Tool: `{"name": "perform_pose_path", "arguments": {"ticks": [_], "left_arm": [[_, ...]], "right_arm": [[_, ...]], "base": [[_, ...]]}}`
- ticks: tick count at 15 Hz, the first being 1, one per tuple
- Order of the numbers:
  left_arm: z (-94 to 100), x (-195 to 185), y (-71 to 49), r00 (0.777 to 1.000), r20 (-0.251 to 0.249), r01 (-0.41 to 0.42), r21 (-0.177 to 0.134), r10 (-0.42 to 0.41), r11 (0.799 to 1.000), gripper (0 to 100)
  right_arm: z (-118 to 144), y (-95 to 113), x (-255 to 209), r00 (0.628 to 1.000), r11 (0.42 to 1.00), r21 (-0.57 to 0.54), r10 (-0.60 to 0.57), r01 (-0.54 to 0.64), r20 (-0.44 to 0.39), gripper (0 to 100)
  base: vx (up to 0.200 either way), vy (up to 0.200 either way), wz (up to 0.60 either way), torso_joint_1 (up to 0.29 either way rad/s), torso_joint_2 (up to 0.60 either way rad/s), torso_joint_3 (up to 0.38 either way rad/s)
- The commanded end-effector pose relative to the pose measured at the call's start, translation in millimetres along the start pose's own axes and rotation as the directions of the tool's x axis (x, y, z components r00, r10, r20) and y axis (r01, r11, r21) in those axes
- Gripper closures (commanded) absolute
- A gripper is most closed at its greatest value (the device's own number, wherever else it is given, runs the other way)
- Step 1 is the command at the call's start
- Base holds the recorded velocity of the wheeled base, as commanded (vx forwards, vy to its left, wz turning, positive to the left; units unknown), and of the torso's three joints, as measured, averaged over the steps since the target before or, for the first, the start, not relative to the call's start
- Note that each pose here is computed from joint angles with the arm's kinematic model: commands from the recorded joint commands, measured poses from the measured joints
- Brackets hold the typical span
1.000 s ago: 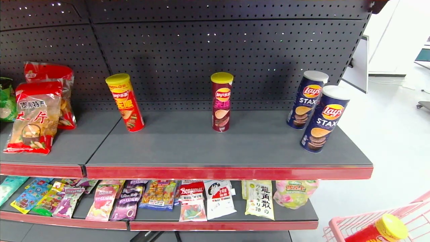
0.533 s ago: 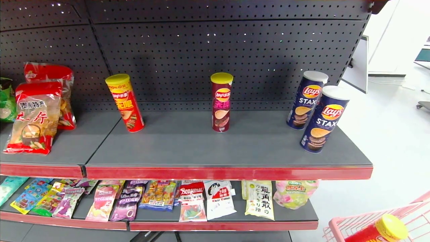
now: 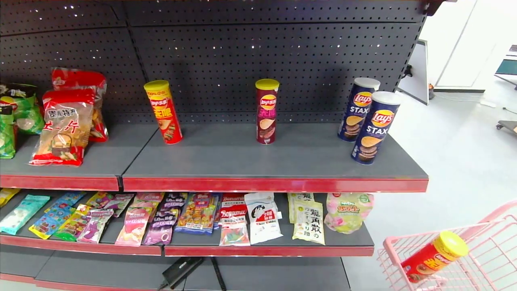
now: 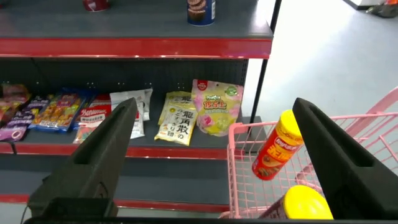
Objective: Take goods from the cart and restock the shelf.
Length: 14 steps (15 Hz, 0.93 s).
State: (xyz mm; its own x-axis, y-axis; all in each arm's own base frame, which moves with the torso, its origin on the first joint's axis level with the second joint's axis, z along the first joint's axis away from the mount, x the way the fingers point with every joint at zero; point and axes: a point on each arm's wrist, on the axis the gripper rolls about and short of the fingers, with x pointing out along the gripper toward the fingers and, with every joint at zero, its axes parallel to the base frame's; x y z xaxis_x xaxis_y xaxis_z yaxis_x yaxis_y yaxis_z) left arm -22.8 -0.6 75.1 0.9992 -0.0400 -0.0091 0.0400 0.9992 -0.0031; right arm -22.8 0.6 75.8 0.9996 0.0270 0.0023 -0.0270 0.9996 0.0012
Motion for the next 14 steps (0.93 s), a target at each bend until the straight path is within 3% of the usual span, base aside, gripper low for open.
{"name": "perform_pose_path", "arguments": {"ticks": [1,14], "left_arm": [[-0.1,0.0,0.0,1.0,0.0,0.0,0.0,0.0,1.0,0],[-0.1,0.0,0.0,1.0,0.0,0.0,0.0,0.0,1.0,0]], "right_arm": [[0.1,0.0,0.1,1.0,1.0,0.0,0.002,-0.002,-0.001,0],[0.0,0.0,0.0,1.0,1.0,0.0,0.002,-0.002,0.001,0]], "base": [[0.0,0.0,0.0,0.0,0.0,0.0],[0.0,0.0,-0.6,0.007,0.0,0.003]]}}
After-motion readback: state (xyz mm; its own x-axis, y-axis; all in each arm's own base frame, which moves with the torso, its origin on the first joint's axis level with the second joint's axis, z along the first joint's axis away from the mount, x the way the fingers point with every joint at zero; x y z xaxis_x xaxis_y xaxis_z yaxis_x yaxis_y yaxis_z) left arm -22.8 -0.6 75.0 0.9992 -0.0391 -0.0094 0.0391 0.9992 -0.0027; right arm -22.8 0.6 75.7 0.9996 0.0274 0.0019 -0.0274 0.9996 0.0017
